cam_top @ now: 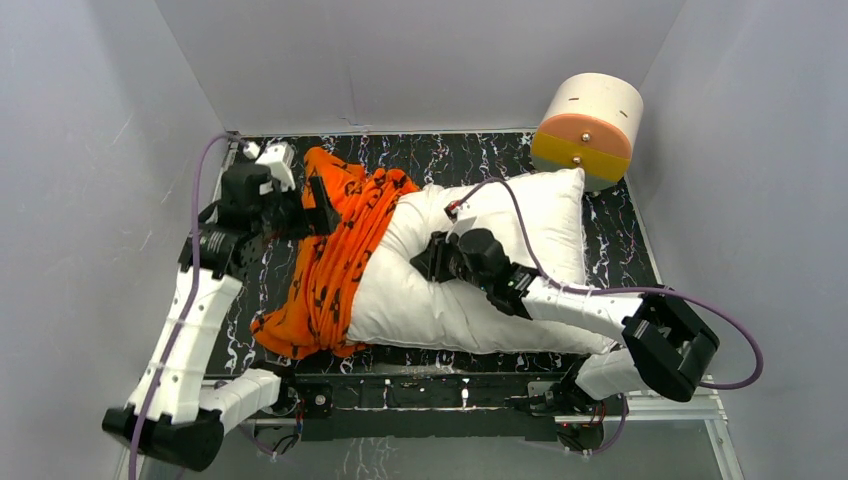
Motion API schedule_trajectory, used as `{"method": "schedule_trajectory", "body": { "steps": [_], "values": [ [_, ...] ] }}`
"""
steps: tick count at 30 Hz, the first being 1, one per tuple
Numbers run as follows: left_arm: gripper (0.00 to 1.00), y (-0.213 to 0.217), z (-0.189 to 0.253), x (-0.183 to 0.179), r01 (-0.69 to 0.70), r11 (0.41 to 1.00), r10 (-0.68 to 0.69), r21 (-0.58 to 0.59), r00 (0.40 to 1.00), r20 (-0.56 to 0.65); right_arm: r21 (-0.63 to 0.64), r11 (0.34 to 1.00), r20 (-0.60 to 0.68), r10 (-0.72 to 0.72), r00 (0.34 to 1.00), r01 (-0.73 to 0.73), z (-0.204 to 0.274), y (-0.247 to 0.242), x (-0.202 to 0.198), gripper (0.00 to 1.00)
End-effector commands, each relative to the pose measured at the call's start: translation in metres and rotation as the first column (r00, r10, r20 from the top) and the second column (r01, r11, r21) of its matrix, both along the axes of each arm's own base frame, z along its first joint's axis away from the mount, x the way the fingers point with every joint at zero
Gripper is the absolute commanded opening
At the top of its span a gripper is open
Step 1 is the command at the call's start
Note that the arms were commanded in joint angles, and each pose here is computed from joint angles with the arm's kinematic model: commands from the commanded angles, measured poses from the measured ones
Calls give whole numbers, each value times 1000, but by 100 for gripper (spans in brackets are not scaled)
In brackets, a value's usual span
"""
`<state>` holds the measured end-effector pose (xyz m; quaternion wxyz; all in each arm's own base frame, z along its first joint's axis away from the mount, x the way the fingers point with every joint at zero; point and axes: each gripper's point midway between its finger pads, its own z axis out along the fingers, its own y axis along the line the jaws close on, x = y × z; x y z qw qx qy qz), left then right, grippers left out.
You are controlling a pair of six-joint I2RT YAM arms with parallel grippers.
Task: Remove the pillowcase from the pillow
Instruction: Remove the pillow from the pillowcase.
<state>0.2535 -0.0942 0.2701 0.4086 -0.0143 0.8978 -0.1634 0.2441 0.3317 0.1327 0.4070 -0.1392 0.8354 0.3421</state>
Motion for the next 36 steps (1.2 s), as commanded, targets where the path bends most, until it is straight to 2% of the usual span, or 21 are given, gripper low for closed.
{"method": "schedule_trajectory", "body": {
  "steps": [1,4,8,13,14,16,18,19,20,26,32,33,34,36],
  "values": [
    [98,-27,14,62,65,997,-63,-33,996,59,-309,921,-460,74,885,-238,-158,-69,-129,36],
    [98,-43,8,99,108,993,-106,-47,993,47,-330,912,-453,74,889,-244,-163,-71,-131,35],
    [98,-44,-17,137,80,997,-80,3,996,-24,-373,905,-404,37,914,-202,-161,-77,-121,35],
    [98,-42,-57,155,83,994,-74,67,989,-129,-401,902,-358,5,934,-159,-155,-84,-114,35],
    [96,-42,-66,156,102,992,-89,77,984,-155,-403,903,-351,-2,936,-149,-153,-85,-112,35],
    [68,-35,-84,158,99,987,-72,127,976,-206,-418,901,-333,-36,942,-114,-151,-90,-108,36],
    [42,-14,-93,160,37,974,11,224,978,-210,-452,890,-317,-105,943,-53,-152,-100,-104,35],
    [15,1,-95,162,-17,963,72,268,978,-196,-461,887,-310,-143,940,-17,-152,-104,-102,34],
    [0,15,-93,163,-70,956,126,283,975,-182,-471,882,-302,-179,936,16,-152,-108,-99,34],
    [0,107,-79,166,-332,927,357,172,923,-144,-473,874,-316,-286,905,111,-154,-116,-99,30],
    [0,102,-85,158,-293,950,309,109,934,-181,-448,885,-308,-285,908,125,-145,-101,-88,30],
    [5,100,-86,156,-284,953,299,104,935,-192,-450,883,-303,-290,908,131,-143,-99,-86,30],
    [21,97,-86,154,-272,957,286,98,937,-198,-453,880,-298,-300,906,142,-141,-98,-83,30],
    [69,98,-82,148,-278,956,292,99,938,-186,-471,863,-279,-343,897,183,-138,-100,-76,30]
  ]
}}
